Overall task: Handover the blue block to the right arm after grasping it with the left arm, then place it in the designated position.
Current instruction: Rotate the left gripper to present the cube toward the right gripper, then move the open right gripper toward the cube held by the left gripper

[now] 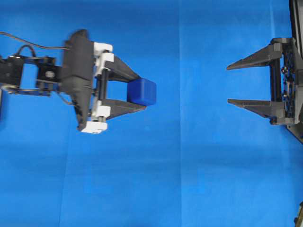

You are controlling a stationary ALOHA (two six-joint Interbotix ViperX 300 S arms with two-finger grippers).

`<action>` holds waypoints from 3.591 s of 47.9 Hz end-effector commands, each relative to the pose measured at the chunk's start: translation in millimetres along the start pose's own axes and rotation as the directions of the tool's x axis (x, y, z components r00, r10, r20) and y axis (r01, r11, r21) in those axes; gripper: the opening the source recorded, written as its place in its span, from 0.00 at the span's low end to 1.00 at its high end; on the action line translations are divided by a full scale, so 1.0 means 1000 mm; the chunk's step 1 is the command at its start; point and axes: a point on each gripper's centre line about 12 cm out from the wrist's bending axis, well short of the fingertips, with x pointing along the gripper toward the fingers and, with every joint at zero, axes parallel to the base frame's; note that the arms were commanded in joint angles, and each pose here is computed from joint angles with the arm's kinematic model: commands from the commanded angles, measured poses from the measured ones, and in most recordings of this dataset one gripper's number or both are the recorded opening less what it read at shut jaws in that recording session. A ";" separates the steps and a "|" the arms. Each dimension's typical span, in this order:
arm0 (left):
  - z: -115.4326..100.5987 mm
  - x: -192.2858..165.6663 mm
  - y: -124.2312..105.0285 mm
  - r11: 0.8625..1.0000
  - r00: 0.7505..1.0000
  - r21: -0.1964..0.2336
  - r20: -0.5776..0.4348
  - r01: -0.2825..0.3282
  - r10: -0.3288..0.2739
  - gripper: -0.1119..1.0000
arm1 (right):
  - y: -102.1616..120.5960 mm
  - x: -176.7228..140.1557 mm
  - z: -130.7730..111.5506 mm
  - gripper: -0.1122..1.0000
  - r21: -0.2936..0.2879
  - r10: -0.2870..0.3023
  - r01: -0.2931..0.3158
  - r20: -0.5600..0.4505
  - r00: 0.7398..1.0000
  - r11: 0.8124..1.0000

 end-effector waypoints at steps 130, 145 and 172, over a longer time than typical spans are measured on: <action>0.014 -0.027 -0.003 1.000 0.985 -0.008 0.172 0.018 -0.016 0.54 | 0.021 0.020 0.035 0.94 -0.911 0.152 -0.009 0.058 0.987 0.412; 0.014 -0.027 -0.003 1.000 0.985 -0.011 0.172 0.018 -0.016 0.54 | 0.023 0.069 0.047 0.94 -0.911 0.160 -0.045 0.023 0.987 0.411; 0.013 -0.028 -0.005 1.000 0.986 -0.010 0.167 0.022 -0.020 0.54 | 0.026 0.164 0.060 0.94 -0.911 0.167 -0.070 -0.001 0.986 0.407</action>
